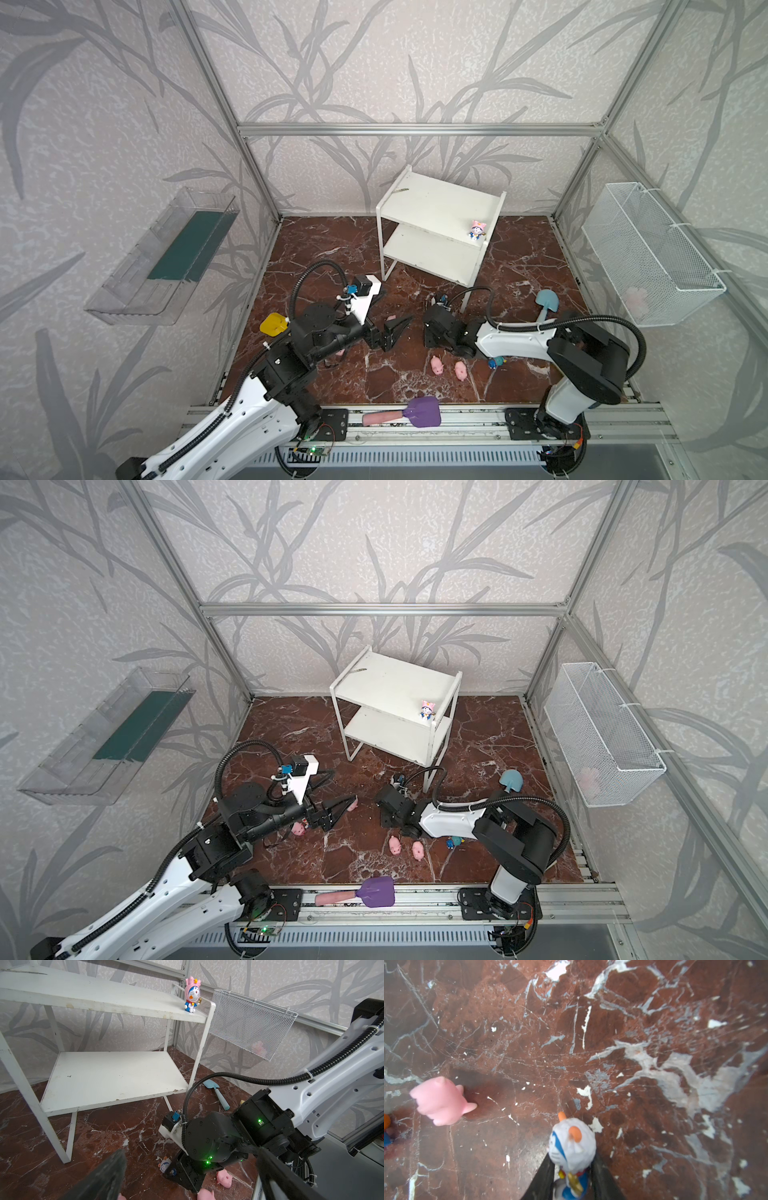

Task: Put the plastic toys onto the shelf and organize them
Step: 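Carry the figurine with the right gripper toward the left gripper while the left gripper approaches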

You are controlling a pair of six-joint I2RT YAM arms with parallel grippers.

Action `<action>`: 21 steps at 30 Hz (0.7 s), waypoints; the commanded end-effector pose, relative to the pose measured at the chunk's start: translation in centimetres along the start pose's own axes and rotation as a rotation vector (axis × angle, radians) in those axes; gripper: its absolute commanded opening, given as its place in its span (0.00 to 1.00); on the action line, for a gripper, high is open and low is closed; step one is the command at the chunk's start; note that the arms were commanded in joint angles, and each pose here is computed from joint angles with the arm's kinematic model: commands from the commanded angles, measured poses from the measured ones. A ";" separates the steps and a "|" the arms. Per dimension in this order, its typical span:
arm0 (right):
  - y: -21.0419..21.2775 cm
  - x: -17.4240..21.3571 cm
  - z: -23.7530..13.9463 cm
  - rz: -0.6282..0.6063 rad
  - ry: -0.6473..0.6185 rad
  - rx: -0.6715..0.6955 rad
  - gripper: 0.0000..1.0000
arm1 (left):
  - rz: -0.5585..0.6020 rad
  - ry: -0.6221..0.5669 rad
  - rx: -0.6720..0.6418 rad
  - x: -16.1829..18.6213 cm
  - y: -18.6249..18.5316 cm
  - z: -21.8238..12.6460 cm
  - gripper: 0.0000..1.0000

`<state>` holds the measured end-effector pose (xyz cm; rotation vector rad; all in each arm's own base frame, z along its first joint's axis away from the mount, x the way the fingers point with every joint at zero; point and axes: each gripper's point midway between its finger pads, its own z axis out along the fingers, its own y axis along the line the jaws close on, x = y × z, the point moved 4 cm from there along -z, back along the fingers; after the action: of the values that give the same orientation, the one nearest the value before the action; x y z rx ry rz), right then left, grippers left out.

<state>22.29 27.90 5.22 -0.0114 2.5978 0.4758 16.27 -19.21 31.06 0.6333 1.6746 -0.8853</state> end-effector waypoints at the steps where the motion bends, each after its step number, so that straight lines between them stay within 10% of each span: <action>1: -2.4 3.2 0.8 -0.036 0.109 0.079 0.29 | -0.006 -0.003 0.005 0.1 -0.1 -0.2 0.99; 21: 0.2 1.7 -4.2 -0.220 -0.136 -0.340 0.20 | -0.152 0.097 0.000 4.5 0.7 0.8 0.99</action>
<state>18.97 25.86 5.56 -0.2749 2.4516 0.6875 16.30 -19.30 27.51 0.5852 1.7904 -0.9261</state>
